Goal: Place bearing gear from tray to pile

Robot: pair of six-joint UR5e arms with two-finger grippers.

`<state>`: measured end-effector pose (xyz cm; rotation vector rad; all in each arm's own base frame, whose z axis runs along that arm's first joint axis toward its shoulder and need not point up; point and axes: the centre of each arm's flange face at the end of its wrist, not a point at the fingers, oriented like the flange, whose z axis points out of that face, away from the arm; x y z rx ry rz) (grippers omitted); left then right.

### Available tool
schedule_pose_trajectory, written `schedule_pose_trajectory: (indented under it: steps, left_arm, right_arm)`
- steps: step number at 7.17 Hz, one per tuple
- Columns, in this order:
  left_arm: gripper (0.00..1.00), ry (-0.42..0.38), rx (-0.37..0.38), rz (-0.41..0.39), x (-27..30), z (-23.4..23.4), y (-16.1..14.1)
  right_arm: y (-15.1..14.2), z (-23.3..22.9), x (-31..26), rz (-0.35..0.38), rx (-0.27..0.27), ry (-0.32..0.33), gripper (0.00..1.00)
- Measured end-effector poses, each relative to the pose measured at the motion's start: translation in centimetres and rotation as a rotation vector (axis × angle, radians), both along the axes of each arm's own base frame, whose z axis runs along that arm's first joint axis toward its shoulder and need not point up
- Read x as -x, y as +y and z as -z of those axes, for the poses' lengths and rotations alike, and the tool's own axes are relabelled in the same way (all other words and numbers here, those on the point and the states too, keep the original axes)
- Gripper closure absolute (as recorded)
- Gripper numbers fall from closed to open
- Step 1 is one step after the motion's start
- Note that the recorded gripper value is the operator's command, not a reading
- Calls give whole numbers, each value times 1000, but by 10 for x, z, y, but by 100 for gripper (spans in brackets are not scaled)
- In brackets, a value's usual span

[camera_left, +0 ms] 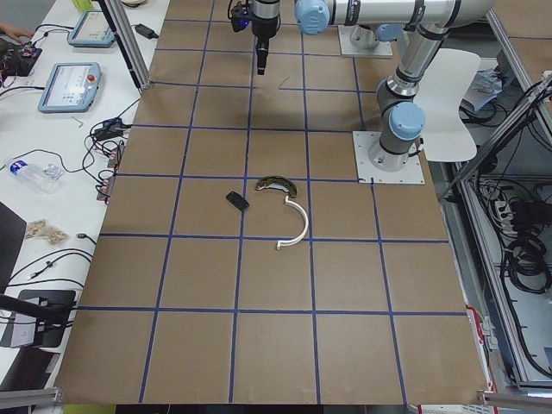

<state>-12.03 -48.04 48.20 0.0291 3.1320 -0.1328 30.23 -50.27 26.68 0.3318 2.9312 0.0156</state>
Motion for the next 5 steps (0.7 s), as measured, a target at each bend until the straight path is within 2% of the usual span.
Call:
schedule_pose_trajectory:
  steps: [3,5]
  left_arm:
    - [0,0,-1,0,0,1,0]
    - [0,4,-2,0,0,1,-1]
  right_arm:
    - [-7,-7,0,-25,10,-2,0]
    - [-22,-29,49,-43,41,10,1]
